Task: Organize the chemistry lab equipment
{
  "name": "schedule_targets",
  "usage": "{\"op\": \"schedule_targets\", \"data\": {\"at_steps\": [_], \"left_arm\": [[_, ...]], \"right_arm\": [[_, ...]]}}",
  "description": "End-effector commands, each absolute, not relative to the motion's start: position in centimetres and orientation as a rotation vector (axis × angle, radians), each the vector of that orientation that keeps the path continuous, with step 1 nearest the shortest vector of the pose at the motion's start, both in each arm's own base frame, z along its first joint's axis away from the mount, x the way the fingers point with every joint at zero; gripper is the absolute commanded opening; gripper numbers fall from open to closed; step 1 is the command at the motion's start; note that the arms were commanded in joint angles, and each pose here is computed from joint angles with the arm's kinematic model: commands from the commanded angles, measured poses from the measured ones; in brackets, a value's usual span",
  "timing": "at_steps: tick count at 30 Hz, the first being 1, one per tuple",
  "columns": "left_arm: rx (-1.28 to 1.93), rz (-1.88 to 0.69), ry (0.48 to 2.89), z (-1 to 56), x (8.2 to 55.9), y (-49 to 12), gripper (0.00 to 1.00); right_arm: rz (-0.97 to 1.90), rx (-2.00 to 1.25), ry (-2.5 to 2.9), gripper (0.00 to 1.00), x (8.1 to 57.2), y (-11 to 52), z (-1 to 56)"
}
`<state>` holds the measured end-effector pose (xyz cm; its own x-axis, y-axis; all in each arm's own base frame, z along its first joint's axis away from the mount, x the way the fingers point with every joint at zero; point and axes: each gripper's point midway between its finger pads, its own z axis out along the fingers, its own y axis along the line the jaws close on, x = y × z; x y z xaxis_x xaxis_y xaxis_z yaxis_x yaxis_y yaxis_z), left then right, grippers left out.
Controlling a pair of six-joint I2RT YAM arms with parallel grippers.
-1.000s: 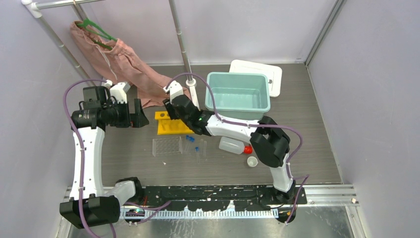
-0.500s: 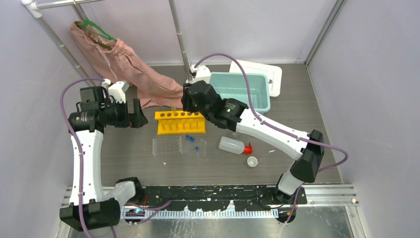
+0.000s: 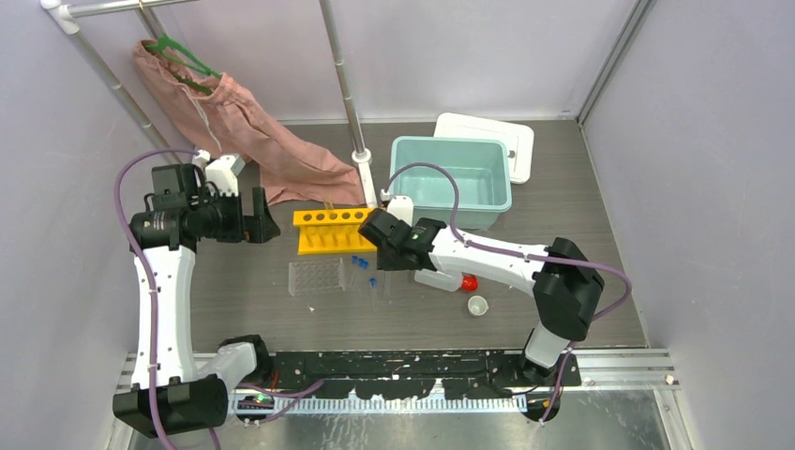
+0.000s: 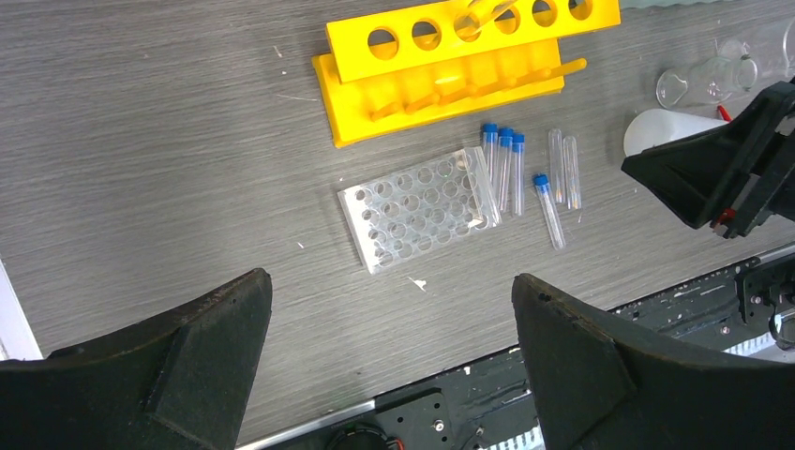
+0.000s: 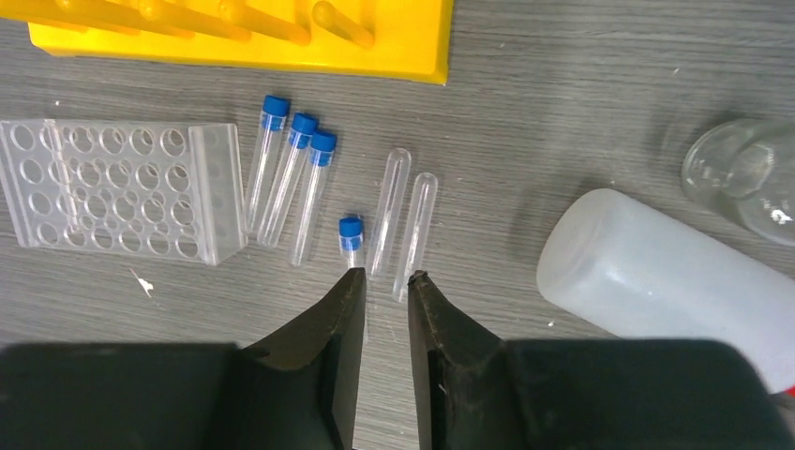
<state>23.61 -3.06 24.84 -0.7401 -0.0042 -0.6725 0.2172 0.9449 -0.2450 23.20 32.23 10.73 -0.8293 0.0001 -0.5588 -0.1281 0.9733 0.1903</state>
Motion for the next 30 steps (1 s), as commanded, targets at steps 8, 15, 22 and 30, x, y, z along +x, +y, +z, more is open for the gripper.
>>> {"op": "schedule_targets", "data": {"at_steps": [8,15,22,30], "left_arm": [[0.216,-0.375,2.294,27.3,23.3,-3.2,1.0],[0.209,-0.371,2.293,27.4,23.4,-3.1,1.0],[0.208,-0.374,2.292,27.4,23.4,-3.1,1.0],[0.213,-0.371,2.292,27.3,23.4,-3.1,1.0]], "right_arm": [[0.312,0.062,2.552,0.27,23.7,33.9,7.6],[0.261,0.064,2.584,0.27,23.3,33.3,5.3],[0.231,0.058,2.618,0.27,23.1,33.4,3.2],[0.178,0.06,2.622,0.27,23.2,32.8,2.1]]}}
